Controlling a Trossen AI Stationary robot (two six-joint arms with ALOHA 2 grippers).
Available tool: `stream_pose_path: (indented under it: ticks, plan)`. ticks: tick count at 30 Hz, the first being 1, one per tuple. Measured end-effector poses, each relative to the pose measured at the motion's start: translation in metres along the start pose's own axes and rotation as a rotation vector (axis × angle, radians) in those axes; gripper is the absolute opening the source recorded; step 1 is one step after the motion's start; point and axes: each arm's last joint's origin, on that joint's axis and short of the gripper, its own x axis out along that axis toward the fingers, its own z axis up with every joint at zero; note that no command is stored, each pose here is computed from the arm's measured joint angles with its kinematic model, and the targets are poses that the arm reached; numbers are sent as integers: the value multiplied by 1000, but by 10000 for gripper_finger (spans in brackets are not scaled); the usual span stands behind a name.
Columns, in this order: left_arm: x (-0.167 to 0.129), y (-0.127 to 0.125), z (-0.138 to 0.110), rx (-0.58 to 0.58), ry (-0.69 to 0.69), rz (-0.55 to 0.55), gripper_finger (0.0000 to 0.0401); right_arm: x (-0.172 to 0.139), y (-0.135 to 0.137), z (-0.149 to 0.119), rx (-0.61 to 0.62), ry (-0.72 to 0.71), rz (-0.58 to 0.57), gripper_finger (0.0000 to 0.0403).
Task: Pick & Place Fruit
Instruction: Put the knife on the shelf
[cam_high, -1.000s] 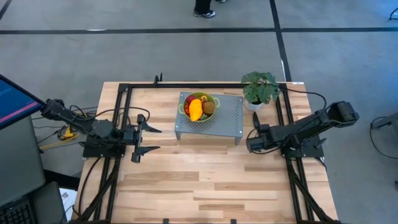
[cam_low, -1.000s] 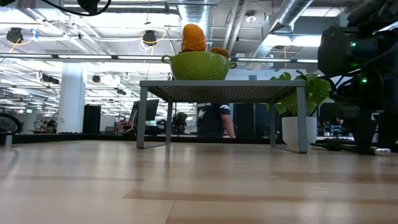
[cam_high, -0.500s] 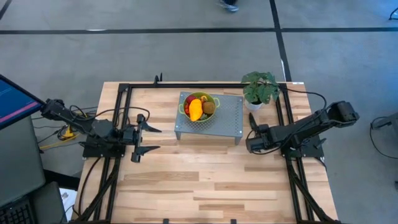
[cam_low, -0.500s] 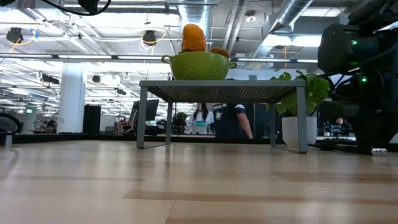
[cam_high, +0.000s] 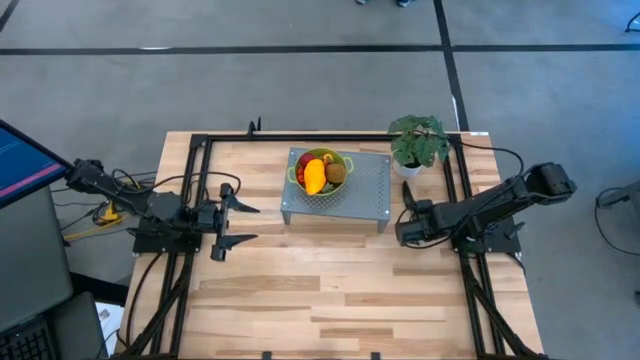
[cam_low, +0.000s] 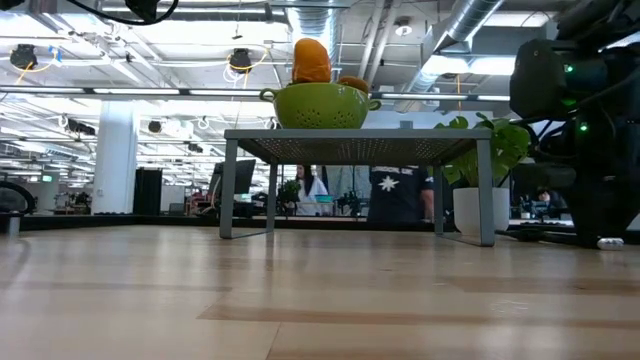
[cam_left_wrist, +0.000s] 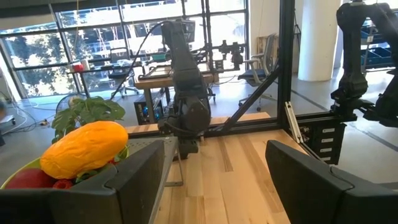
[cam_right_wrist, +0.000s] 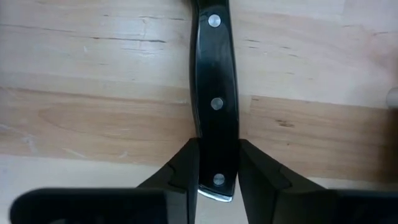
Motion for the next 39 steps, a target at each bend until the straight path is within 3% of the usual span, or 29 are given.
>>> stream_pose_path:
  ticks: [25, 30, 39]
  plan:
    - [0, 0, 1, -4, -9, 1, 274, -78, 0, -20, -48, -107, -131, 82]
    - [0, 0, 1, -5, -11, 1, 274, -102, 4, -25, -76, -141, -83, 82]
    - [0, 0, 1, -5, -12, 1, 274, -150, 18, -23, -118, -253, 129, 82]
